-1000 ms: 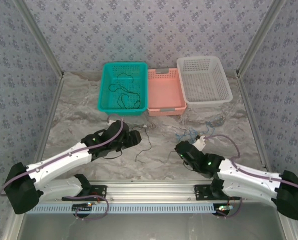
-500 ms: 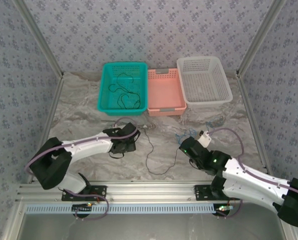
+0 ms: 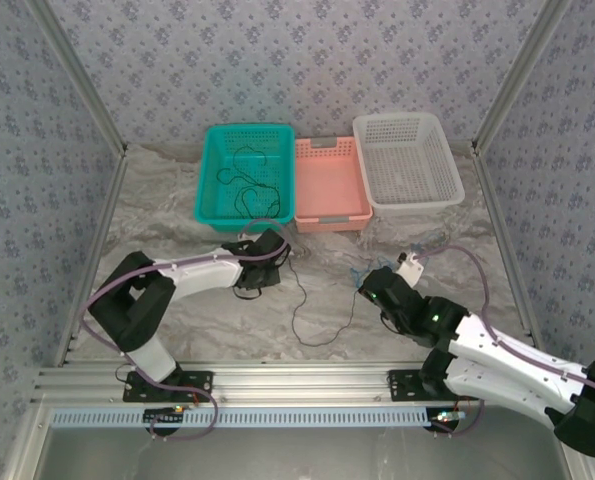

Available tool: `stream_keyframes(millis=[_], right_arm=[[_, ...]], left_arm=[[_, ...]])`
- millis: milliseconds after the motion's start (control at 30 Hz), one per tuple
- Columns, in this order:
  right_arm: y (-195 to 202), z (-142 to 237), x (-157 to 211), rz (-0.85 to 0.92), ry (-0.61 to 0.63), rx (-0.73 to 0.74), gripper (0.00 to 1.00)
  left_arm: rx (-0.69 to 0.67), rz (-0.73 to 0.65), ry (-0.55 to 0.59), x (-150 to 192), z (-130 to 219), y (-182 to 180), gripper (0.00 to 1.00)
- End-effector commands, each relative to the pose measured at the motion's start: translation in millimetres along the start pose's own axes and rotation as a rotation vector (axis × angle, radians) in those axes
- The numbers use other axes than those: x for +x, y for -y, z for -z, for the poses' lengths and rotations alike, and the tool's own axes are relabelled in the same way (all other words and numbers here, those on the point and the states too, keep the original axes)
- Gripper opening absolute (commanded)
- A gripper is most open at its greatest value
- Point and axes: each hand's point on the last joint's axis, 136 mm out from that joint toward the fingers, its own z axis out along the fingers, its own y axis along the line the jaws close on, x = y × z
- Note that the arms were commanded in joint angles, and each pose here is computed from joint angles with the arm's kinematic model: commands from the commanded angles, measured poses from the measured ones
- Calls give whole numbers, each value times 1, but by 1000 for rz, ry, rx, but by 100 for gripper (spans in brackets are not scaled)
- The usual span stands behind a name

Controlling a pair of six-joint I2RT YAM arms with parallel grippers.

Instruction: Untangle the cables

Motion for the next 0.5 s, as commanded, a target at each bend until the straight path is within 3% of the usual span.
stream_keyframes(millis=[0, 167, 200, 300, 467], right_arm=[[-4, 9, -14, 16, 35, -1, 0], [-4, 9, -15, 17, 34, -6, 0], [-5, 9, -15, 18, 33, -8, 0], [-5, 9, -15, 20, 34, -14, 0], [-3, 17, -24, 42, 49, -13, 0]], left_arm=[[-27, 1, -21, 4, -8, -6, 30], [-56, 1, -20, 7, -10, -14, 26], [-59, 1, -15, 7, -9, -15, 23], [-84, -3, 12, 2, -5, -22, 0], [-209, -57, 136, -25, 43, -52, 0]])
